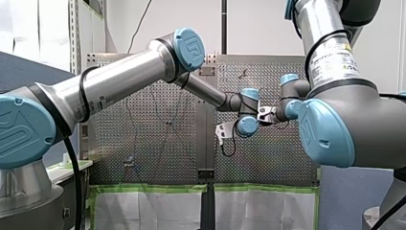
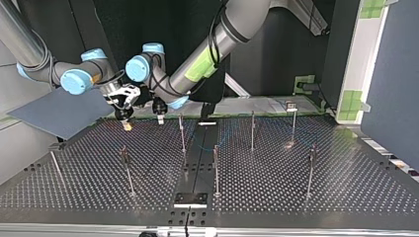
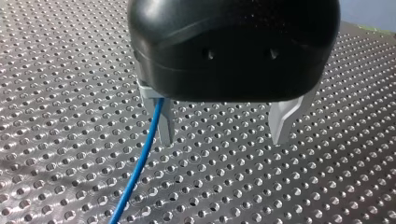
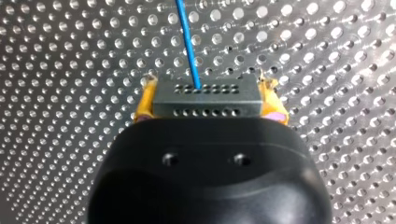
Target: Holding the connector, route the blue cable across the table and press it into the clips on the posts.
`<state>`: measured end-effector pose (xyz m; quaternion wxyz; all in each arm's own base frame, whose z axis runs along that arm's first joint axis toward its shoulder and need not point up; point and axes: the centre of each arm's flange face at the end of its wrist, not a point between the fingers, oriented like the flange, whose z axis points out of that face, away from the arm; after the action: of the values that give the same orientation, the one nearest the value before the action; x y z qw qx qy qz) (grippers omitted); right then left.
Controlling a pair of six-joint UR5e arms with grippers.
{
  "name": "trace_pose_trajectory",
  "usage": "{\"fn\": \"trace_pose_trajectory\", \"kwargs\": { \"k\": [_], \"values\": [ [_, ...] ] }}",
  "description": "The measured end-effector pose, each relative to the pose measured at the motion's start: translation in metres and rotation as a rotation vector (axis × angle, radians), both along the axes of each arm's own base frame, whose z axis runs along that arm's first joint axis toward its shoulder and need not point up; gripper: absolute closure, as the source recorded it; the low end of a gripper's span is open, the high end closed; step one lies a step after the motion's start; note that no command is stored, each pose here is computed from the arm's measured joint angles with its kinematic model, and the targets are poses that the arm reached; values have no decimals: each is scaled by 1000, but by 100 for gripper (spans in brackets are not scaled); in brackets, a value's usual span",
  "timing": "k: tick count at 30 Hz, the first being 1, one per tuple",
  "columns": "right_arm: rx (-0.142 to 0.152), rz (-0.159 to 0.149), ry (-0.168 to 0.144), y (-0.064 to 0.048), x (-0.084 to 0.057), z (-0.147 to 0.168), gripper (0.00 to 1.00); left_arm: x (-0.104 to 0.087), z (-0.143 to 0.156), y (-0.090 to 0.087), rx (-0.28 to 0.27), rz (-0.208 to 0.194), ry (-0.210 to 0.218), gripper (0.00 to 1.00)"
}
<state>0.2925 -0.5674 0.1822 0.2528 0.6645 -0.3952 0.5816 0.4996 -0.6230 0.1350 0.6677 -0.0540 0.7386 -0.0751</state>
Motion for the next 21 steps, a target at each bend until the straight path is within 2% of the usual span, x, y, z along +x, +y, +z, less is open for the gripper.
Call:
{"fn": "trace_pose_trajectory", "kwargs": {
  "k": [3,5,6,7,8,9,10,11,13,21],
  "values": [
    [1,2,0,0,0,0,100,-3,0,0,5,8,4,0],
    [1,4,-1,0,0,0,100,-5,0,-1,10,10,3,26],
    [1,4,-1,0,0,0,100,-6,0,-2,13,11,3,26],
    [1,4,-1,0,0,0,100,-7,0,-3,16,10,1,40],
    [1,4,-1,0,0,-1,100,-8,1,-4,20,10,-3,63],
    [1,4,-1,0,0,-1,100,-8,1,-5,21,9,-6,63],
    [1,4,-1,0,0,-1,100,-8,1,-5,22,8,-9,77],
    [1,3,-1,0,0,-1,100,-9,2,-7,21,7,-13,96],
    [1,2,-1,0,0,-1,100,-10,2,-8,18,5,-18,100],
    [1,2,-1,-1,-1,-1,100,-13,3,-10,12,10,-21,100]
  ]
}}
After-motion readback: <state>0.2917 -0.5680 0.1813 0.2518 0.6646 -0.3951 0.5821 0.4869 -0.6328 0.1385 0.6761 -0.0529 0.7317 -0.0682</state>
